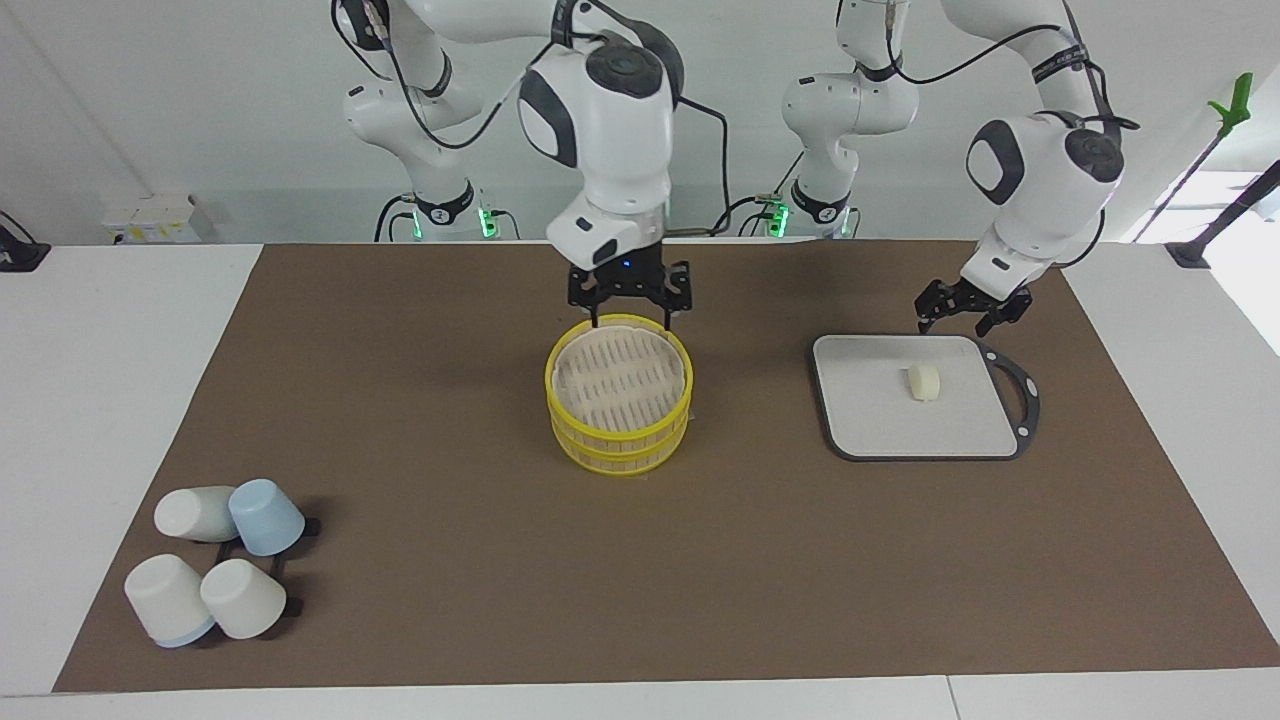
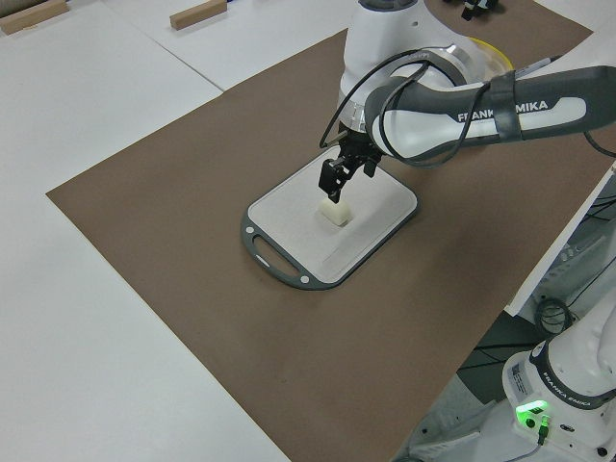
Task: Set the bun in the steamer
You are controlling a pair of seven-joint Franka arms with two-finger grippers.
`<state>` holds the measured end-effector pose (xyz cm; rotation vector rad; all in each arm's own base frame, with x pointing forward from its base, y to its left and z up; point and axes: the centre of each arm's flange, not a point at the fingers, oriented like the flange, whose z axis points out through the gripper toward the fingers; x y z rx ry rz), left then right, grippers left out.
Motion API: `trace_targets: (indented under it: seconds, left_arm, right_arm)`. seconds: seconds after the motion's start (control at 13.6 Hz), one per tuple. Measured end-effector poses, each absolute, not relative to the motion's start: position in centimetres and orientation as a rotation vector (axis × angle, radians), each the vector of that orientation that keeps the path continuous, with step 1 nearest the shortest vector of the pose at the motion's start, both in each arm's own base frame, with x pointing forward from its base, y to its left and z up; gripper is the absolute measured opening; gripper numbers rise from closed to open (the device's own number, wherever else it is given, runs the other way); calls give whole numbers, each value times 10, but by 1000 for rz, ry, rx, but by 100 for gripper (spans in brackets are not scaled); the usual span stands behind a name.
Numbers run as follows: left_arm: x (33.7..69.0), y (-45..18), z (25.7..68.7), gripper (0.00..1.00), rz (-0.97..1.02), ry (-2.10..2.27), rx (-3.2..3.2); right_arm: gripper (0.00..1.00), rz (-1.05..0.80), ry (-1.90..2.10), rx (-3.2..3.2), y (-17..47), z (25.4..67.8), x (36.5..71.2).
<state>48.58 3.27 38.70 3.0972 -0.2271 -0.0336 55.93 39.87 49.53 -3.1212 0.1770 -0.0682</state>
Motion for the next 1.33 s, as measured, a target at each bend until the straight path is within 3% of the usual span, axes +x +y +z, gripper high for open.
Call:
trace_targets:
  seconds: [0.22,0.44,0.81,0.89,0.96,1.03,1.11,1.33]
  left_arm:
    - [491,25,358,100,-25,-254,3106]
    - [497,22,333,97,10,-269,3116]
    - [499,22,317,94,62,-283,3124]
    - [499,22,316,88,62,-286,3124]
    - [499,22,316,74,63,-288,3124]
    - [499,22,316,61,63,-290,3123]
    - [499,22,316,53,62,-291,3123]
    - [499,22,316,18,63,-292,3123]
  right_arm:
    - [100,-27,212,-3137,404,464,562]
    - [100,-46,272,-3115,432,439,540]
    - [100,-66,280,-3095,439,399,528]
    - [100,-77,277,-3087,439,394,527]
    - [93,-84,275,-3081,439,390,526]
    - [93,-93,273,-3074,439,389,526]
    - [88,-105,272,-3065,440,389,526]
    - [52,-117,271,-3055,441,390,527]
